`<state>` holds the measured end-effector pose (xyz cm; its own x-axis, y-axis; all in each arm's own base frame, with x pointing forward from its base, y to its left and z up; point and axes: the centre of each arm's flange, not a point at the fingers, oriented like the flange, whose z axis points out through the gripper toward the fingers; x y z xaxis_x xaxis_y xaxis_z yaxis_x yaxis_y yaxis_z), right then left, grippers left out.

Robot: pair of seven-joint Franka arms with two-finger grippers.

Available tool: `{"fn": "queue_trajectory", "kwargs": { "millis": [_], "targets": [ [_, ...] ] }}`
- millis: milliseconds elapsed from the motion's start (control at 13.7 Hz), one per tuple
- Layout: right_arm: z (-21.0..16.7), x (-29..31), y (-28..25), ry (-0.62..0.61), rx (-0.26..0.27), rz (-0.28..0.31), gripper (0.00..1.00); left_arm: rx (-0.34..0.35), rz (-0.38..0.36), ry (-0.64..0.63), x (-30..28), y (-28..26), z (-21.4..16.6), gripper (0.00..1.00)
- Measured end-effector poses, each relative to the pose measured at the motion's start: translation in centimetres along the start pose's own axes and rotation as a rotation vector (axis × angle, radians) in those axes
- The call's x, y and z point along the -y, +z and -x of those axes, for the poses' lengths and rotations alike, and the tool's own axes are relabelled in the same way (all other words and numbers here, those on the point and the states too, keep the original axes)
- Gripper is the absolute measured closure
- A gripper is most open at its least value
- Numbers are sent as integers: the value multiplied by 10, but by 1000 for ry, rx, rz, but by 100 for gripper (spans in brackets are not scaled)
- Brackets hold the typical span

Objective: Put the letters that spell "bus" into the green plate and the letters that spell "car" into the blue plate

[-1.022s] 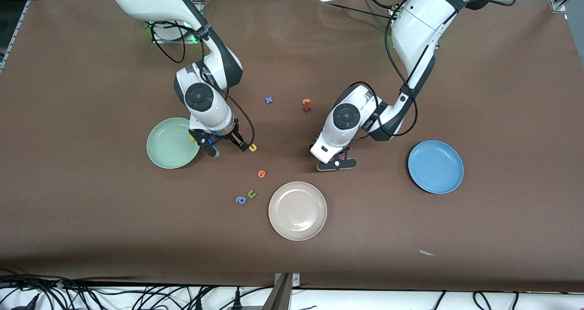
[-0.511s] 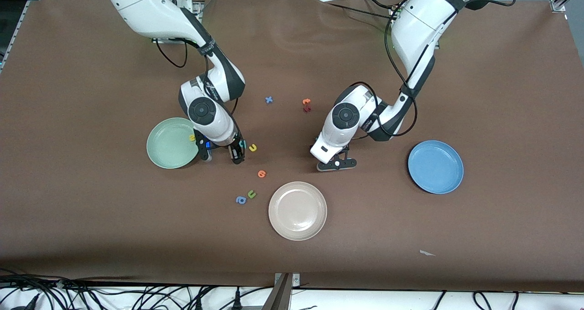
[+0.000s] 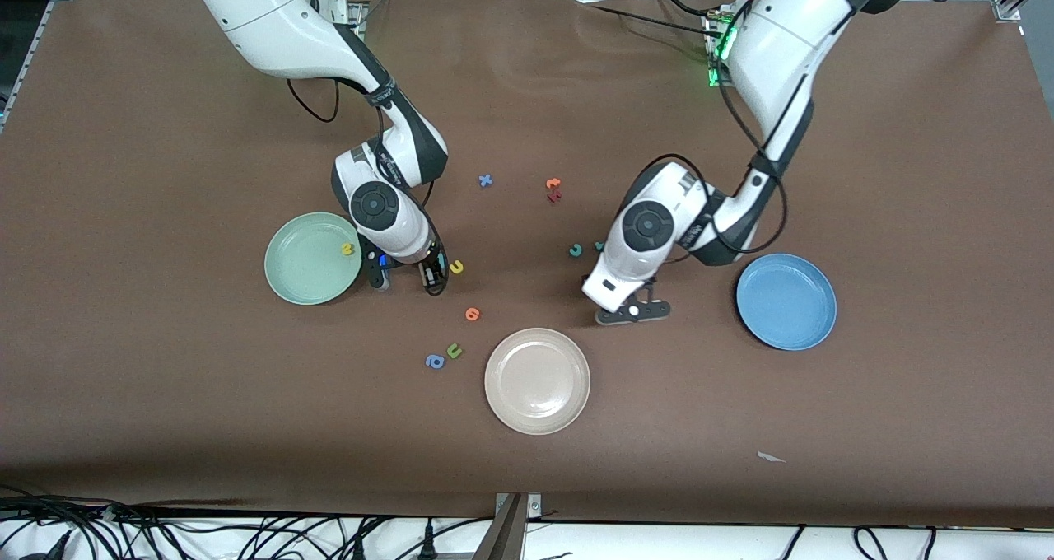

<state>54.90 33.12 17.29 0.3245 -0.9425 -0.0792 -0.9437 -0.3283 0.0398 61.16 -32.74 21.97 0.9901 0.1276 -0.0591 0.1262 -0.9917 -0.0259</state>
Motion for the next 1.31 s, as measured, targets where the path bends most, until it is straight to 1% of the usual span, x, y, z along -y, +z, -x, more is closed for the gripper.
{"fn": "queue_trajectory", "kwargs": {
  "millis": [73, 146, 219, 292, 365, 438, 584, 730, 876, 949, 1022, 1095, 1168, 1241, 1314],
  "targets": [
    [3, -1, 0, -4, 3, 2, 29, 18, -20, 22, 20, -14, -12, 72],
    [5, -1, 0, -7, 4, 1, 40, 44, -42, 56, 44, -25, -22, 72],
    [6, -1, -1, -8, 5, 0, 49, 75, -61, 99, 68, -32, -30, 72],
    [6, -1, -1, -8, 5, 0, 49, 105, -72, 147, 95, -36, -39, 72],
    [6, -1, -1, -8, 5, -2, 58, 133, -76, 189, 122, -37, -49, 72],
    [6, -1, -6, -8, 4, 0, 63, 159, -75, 225, 149, -36, -57, 72],
    [6, -2, -4, -10, 3, 5, 63, 188, -64, 292, 197, -32, -71, 72],
    [5, -2, -5, -24, 1, 9, 63, 191, -87, 340, 238, -30, -82, 72],
    [-5, 0, -21, -82, -14, 40, 63, 191, -109, 354, 268, -22, -90, 72],
    [-18, 2, -35, -124, -27, 62, 63, 182, -104, 357, 276, -17, -92, 67],
    [-35, 3, -53, -162, -40, 78, 63, 177, -98, 358, 278, -12, -94, 57],
    [-54, 3, -70, -199, -50, 90, 63, 174, -91, 359, 276, -9, -94, 49],
    [-73, 1, -84, -240, -57, 109, 63, 172, -71, 353, 271, -11, -93, 39],
    [-93, -1, -92, -281, -64, 131, 63, 172, -32, 338, 263, -14, -91, 30],
    [-114, -3, -96, -317, -68, 152, 63, 172, 6, 315, 253, -19, -88, 19]
  ]
}}
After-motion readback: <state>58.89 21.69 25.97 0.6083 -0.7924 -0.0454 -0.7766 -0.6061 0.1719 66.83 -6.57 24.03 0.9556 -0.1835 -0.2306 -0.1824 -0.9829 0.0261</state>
